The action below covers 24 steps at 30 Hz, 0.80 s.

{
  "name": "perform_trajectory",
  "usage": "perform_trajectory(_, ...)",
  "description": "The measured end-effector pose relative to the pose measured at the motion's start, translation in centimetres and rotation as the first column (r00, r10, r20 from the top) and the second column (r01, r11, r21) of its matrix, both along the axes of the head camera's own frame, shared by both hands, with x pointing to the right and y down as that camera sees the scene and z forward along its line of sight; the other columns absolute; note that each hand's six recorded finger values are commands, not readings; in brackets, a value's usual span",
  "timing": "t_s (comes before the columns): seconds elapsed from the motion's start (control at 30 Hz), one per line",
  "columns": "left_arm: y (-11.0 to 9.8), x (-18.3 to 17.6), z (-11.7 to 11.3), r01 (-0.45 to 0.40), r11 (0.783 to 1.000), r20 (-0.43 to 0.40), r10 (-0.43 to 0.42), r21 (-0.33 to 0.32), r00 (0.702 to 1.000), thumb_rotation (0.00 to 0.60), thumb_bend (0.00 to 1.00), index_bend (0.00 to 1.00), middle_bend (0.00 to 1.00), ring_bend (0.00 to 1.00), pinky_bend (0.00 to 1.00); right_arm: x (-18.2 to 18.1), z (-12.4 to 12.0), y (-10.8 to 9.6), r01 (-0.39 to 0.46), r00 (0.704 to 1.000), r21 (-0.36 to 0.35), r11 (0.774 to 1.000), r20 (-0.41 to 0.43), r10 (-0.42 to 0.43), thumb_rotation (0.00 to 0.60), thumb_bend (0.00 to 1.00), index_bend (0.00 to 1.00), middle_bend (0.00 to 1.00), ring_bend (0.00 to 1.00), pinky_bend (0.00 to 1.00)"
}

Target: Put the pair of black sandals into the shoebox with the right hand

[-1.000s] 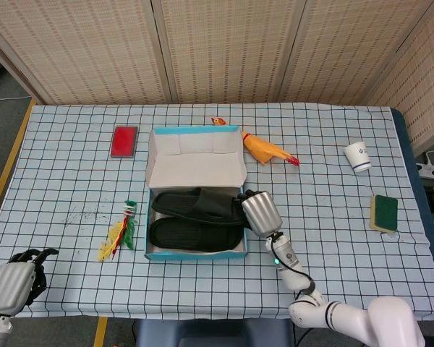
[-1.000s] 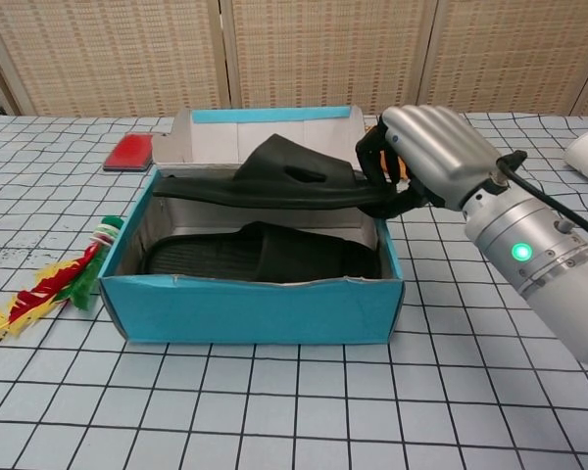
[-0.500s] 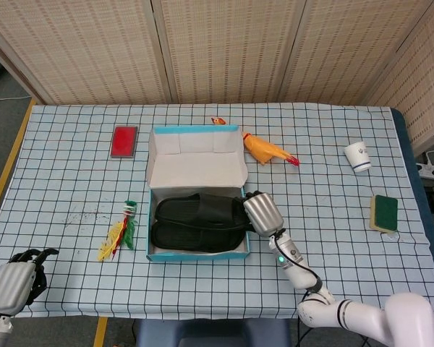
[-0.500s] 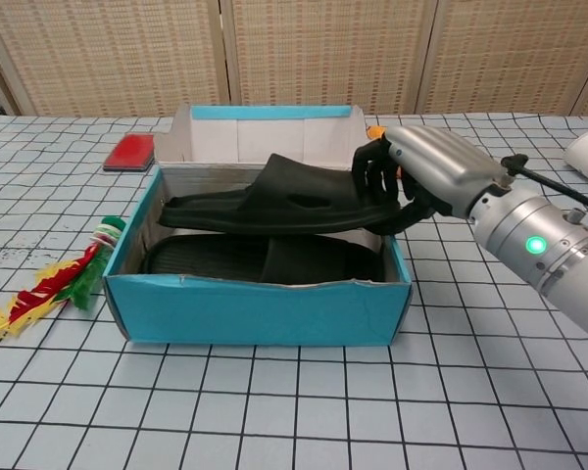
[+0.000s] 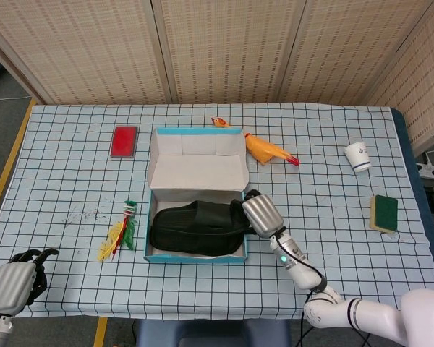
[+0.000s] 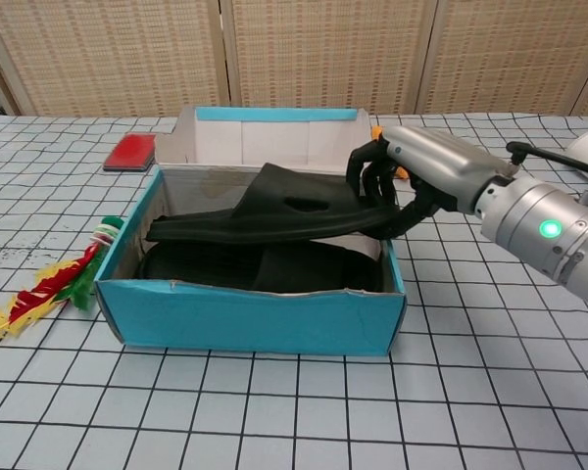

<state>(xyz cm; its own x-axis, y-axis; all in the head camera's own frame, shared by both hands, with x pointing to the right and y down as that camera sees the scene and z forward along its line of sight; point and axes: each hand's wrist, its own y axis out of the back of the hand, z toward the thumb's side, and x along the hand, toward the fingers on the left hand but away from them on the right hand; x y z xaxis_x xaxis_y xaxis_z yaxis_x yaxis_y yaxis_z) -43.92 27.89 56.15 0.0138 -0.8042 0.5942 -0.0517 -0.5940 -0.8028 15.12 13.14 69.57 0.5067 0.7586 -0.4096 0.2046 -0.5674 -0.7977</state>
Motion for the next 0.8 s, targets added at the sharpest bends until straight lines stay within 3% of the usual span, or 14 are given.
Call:
perform_trajectory(0.17, 0.0, -0.1, -0.1, 0.003, 1.0, -0.002, -0.003, 0.003, 1.0, 0.6, 0.43, 0.29, 0.23, 0.25, 0.32, 0.2, 1.0, 0.2, 0.027, 0.996, -0.018, 0.999, -0.082, -0.028, 0.6, 0.19, 0.12, 0.18, 0.0, 0.15)
perform_trajectory(0.27, -0.1, -0.1, 0.0, 0.006, 1.0, -0.002, -0.006, 0.002, 1.0, 0.6, 0.43, 0.28, 0.23, 0.25, 0.32, 0.2, 1.5, 0.2, 0.027, 0.993, -0.041, 0.999, -0.118, -0.032, 0.6, 0.19, 0.1, 0.14, 0.0, 0.13)
perform_trajectory(0.8, 0.0, -0.1, 0.0, 0.004, 1.0, -0.001, -0.004, -0.002, 1.0, 0.6, 0.43, 0.28, 0.23, 0.25, 0.32, -1.8, -1.8, -1.0, 0.042, 0.996, 0.004, 0.999, -0.081, -0.041, 0.6, 0.19, 0.06, 0.1, 0.0, 0.1)
